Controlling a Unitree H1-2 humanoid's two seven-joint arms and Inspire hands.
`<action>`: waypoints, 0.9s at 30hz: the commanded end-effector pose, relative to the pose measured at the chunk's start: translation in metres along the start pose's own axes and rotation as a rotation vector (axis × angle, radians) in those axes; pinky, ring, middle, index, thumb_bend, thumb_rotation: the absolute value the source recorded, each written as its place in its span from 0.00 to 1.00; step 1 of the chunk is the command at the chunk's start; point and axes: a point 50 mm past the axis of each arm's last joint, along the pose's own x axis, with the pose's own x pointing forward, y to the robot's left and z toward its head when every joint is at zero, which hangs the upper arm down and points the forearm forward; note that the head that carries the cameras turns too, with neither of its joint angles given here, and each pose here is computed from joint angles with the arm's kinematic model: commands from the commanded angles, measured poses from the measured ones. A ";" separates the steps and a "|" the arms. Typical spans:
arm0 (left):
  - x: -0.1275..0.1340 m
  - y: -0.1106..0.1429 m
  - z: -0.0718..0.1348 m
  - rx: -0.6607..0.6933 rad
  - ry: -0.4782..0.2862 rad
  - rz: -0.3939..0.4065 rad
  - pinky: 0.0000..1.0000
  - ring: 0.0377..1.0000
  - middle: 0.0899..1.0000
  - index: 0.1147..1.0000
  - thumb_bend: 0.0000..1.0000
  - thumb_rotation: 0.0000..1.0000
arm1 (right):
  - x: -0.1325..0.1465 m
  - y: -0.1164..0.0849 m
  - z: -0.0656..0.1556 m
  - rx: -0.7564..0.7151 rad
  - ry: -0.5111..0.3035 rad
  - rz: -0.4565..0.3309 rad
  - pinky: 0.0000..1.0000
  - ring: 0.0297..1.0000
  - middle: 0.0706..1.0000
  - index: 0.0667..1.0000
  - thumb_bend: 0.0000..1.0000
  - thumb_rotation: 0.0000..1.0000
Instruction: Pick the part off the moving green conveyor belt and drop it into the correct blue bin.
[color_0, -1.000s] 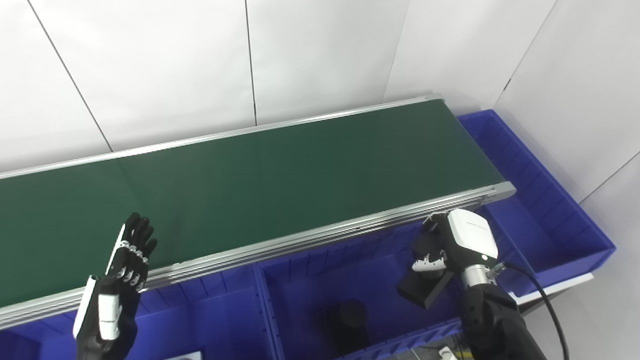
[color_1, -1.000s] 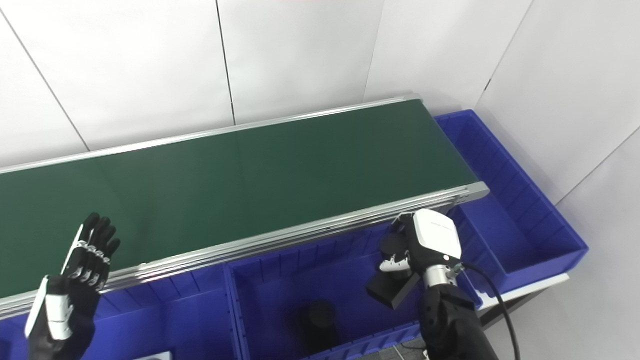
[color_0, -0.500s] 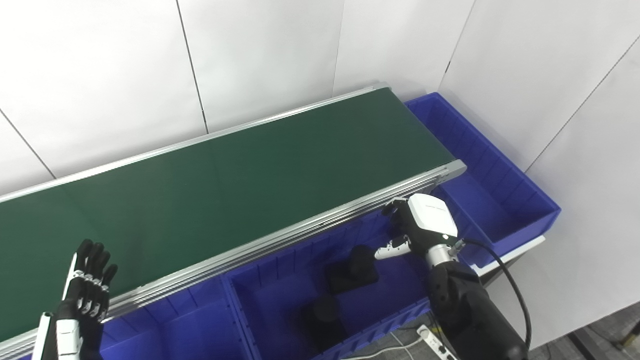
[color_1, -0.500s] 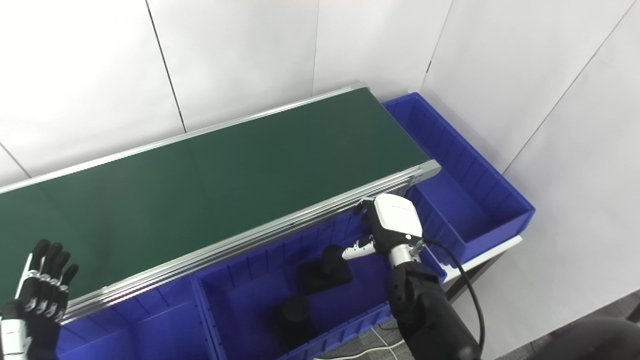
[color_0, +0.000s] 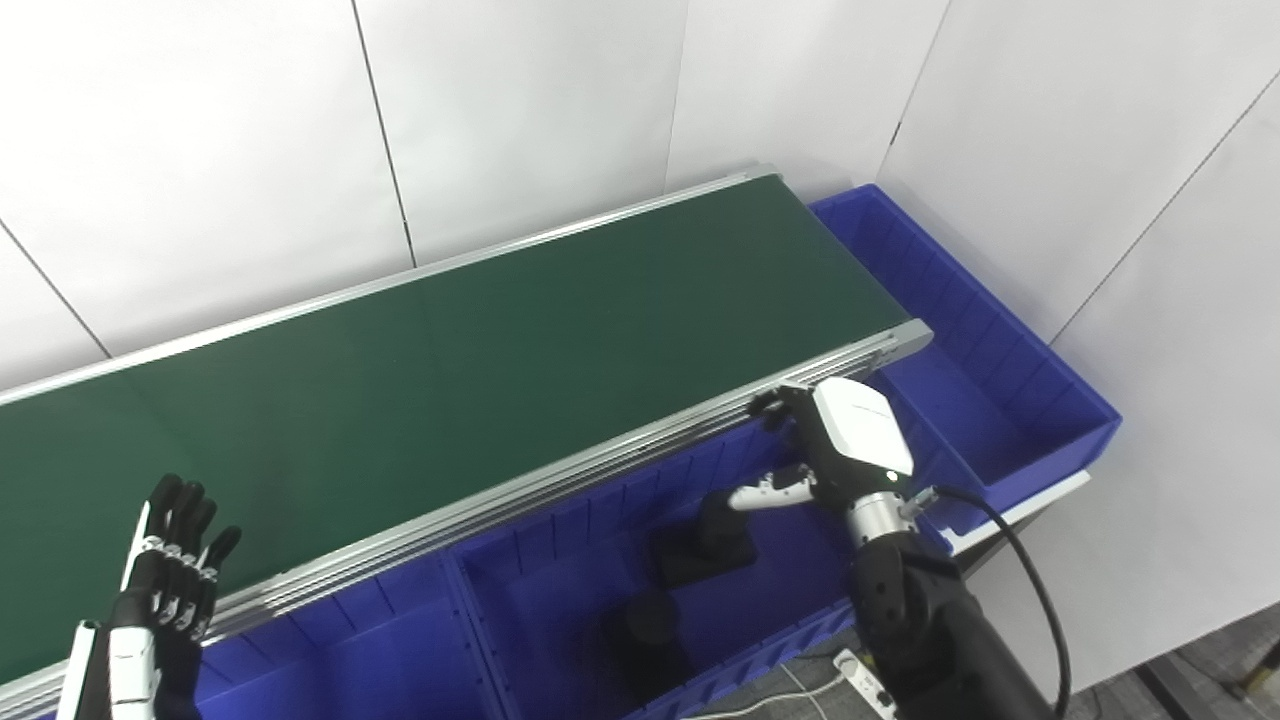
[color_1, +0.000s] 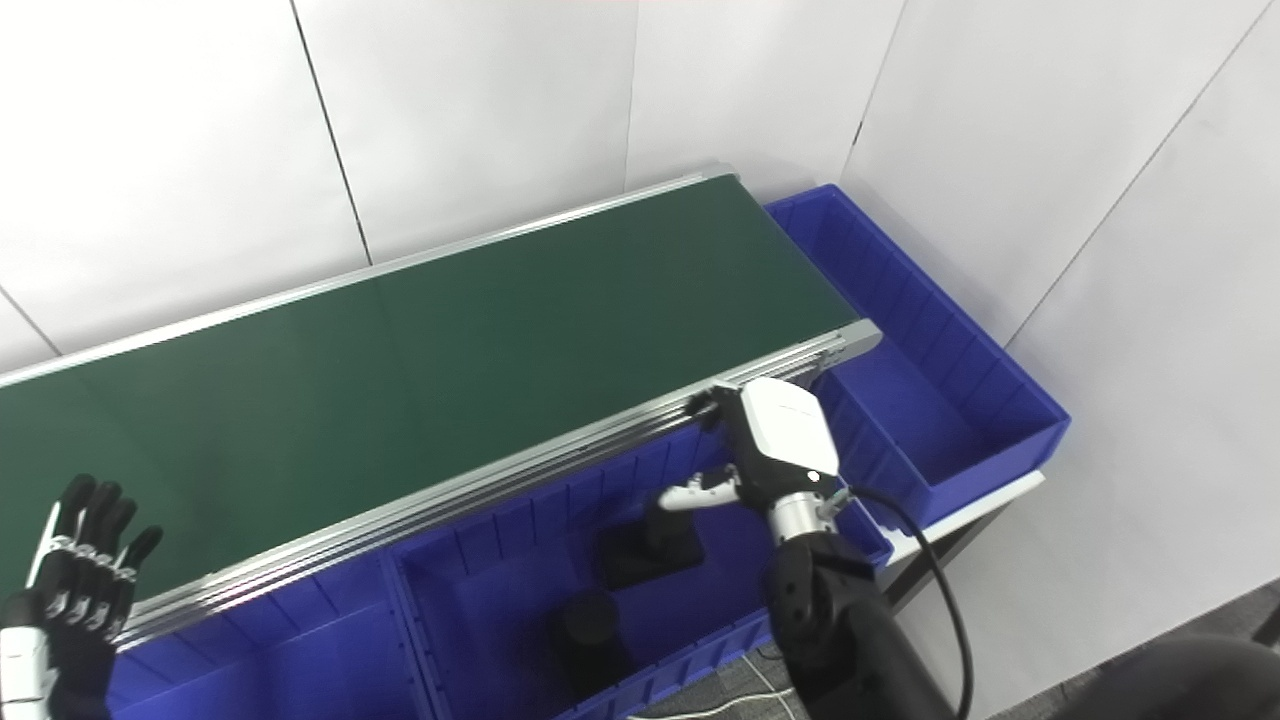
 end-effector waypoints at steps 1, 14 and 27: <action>0.006 0.006 0.012 0.028 -0.055 0.001 0.93 1.00 1.00 1.00 0.33 1.00 | -0.008 -0.013 0.030 0.086 -0.105 -0.058 0.48 0.56 0.59 0.63 0.85 0.28; -0.013 0.015 -0.039 0.042 0.024 0.005 1.00 1.00 1.00 1.00 0.85 0.99 | -0.033 0.009 0.121 0.649 -0.522 -0.124 0.47 0.55 0.59 0.60 0.78 0.29; -0.025 -0.025 -0.031 0.113 0.014 -0.043 0.96 0.97 1.00 1.00 0.81 0.97 | -0.055 0.109 0.130 0.925 -0.589 0.096 0.66 0.73 0.78 0.74 0.80 0.68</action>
